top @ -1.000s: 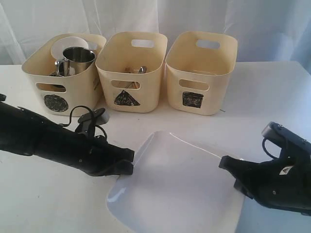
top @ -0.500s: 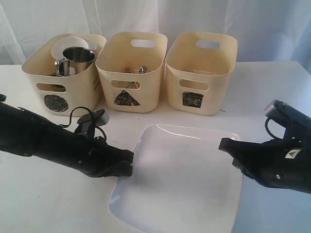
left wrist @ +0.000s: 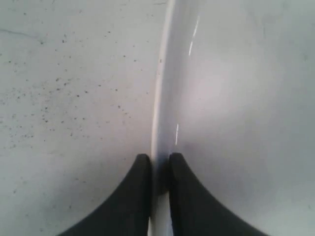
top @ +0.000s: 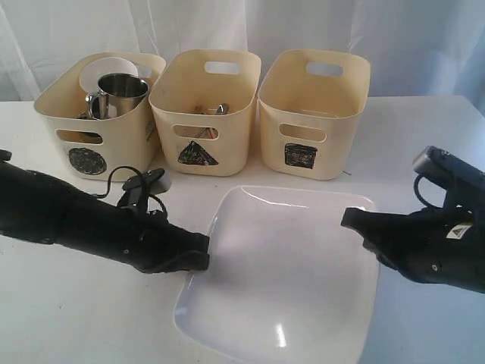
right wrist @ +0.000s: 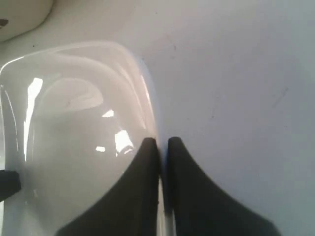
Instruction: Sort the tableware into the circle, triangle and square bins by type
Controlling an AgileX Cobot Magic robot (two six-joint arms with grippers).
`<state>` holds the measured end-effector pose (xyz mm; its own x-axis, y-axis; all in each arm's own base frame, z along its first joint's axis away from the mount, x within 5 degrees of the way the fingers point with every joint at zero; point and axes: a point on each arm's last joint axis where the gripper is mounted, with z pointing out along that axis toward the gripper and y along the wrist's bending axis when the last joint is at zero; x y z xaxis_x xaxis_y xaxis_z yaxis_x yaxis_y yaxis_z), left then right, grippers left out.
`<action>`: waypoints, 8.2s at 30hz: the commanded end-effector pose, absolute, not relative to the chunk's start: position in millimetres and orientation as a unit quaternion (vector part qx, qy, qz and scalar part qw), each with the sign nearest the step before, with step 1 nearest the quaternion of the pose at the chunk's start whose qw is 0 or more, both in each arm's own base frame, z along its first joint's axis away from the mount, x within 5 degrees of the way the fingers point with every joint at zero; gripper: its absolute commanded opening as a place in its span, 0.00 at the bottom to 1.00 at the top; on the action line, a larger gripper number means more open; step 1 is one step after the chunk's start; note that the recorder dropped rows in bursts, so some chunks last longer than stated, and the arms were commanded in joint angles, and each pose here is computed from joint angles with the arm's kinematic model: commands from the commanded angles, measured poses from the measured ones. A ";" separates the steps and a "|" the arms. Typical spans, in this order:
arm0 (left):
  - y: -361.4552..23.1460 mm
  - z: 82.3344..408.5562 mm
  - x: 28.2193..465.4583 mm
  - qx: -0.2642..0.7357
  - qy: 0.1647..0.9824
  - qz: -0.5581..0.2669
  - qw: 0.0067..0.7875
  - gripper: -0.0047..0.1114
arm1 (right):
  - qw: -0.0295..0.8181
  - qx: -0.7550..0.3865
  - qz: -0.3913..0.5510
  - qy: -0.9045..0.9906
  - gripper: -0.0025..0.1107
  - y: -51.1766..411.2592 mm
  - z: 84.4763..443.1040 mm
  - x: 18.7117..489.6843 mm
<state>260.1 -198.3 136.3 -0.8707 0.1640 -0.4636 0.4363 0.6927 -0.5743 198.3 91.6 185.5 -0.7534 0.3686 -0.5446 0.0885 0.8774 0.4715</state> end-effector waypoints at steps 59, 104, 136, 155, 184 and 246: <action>-281.2 190.2 213.5 0.345 0.791 -0.496 0.096 0.04 | 0.275 0.062 0.231 0.931 0.02 113.3 201.6 209.3; -180.4 281.7 234.2 0.321 0.850 -0.340 0.243 0.04 | 0.422 0.008 0.254 0.870 0.02 113.2 274.1 220.7; -134.2 316.6 212.2 0.299 0.885 -0.216 0.283 0.04 | 0.610 0.048 0.167 0.773 0.02 67.5 336.2 284.4; -117.8 308.2 214.6 0.272 0.919 -0.127 0.254 0.04 | 0.691 0.071 0.091 0.714 0.02 44.8 351.3 360.4; -118.6 310.5 218.4 0.241 0.921 -0.135 0.274 0.04 | 0.689 0.073 0.043 0.720 0.02 40.0 286.9 434.3; -59.3 329.5 177.9 0.174 0.863 0.027 0.473 0.04 | 0.491 -0.078 0.159 0.853 0.02 59.6 313.8 188.6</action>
<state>180.0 -61.5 330.4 -0.4838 0.3302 -0.8105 0.2859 0.9349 0.2102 194.0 59.7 313.5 -0.5135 0.0259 -0.8577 -0.2800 0.9398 0.1960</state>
